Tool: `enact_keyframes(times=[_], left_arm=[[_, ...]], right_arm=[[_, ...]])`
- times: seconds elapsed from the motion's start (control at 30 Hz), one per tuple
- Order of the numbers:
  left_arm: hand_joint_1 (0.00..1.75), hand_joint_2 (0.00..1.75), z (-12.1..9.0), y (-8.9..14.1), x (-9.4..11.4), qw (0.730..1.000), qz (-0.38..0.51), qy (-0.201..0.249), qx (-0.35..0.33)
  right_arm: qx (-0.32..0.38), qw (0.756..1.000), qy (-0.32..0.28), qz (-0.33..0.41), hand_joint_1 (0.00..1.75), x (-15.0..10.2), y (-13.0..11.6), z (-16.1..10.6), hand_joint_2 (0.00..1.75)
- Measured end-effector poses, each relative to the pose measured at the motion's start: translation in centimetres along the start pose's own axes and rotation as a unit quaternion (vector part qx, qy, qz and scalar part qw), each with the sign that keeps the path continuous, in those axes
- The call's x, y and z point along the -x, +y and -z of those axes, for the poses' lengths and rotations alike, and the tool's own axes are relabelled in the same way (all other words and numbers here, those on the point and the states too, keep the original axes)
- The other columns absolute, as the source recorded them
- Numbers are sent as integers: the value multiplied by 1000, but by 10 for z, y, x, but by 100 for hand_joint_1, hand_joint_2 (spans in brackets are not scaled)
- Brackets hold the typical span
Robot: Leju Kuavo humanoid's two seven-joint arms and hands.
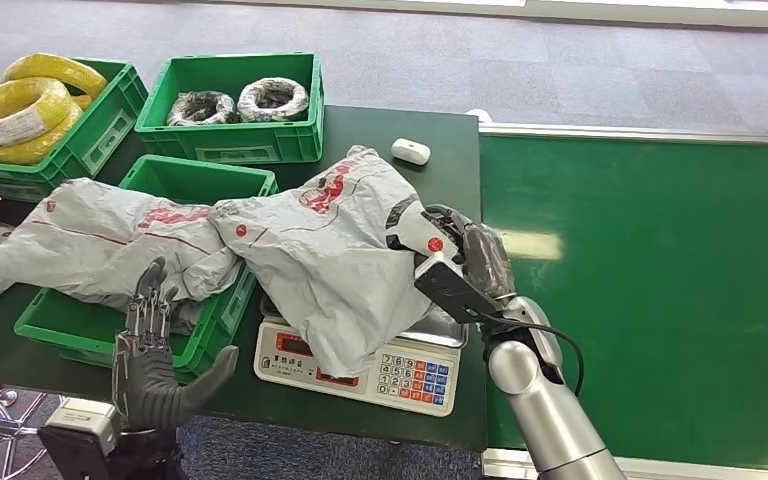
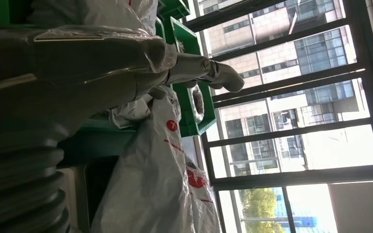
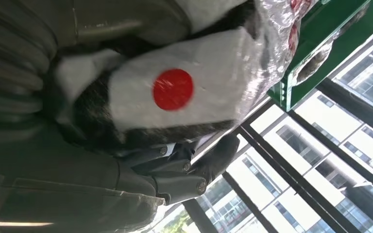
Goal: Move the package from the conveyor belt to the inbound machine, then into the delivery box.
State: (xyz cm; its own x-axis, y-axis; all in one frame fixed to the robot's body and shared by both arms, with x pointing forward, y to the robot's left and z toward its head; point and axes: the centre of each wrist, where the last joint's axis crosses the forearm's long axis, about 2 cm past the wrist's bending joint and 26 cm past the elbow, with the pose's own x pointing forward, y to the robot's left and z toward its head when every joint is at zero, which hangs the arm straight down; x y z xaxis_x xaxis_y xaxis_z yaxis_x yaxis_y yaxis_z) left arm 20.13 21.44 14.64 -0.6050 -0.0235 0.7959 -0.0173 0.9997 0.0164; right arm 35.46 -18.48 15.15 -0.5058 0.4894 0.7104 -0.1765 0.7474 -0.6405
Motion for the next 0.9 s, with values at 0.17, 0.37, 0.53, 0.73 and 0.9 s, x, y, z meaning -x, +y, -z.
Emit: enact_keyframes(times=[0.17, 0.37, 0.53, 0.73, 0.9], left_arm=[[0, 175, 7, -2, 3, 1000, 4, -4, 24], [0, 175, 19, -19, 5, 994, 59, 16, 94], [0, 175, 37, -45, 10, 981, 102, 20, 162], [0, 175, 61, -72, 21, 964, 107, 56, 238], [0, 175, 81, -91, 30, 950, 147, 69, 267]], right_arm=[[-6, 999, -15, 28, 0, 3, 4, -1, 175], [22, 999, -39, 26, 0, 0, 3, -3, 175], [65, 996, -60, 27, 0, -9, -4, -14, 175], [97, 992, -65, 36, 0, -15, -23, -43, 175], [133, 989, -66, 21, 0, -15, -41, -75, 175]])
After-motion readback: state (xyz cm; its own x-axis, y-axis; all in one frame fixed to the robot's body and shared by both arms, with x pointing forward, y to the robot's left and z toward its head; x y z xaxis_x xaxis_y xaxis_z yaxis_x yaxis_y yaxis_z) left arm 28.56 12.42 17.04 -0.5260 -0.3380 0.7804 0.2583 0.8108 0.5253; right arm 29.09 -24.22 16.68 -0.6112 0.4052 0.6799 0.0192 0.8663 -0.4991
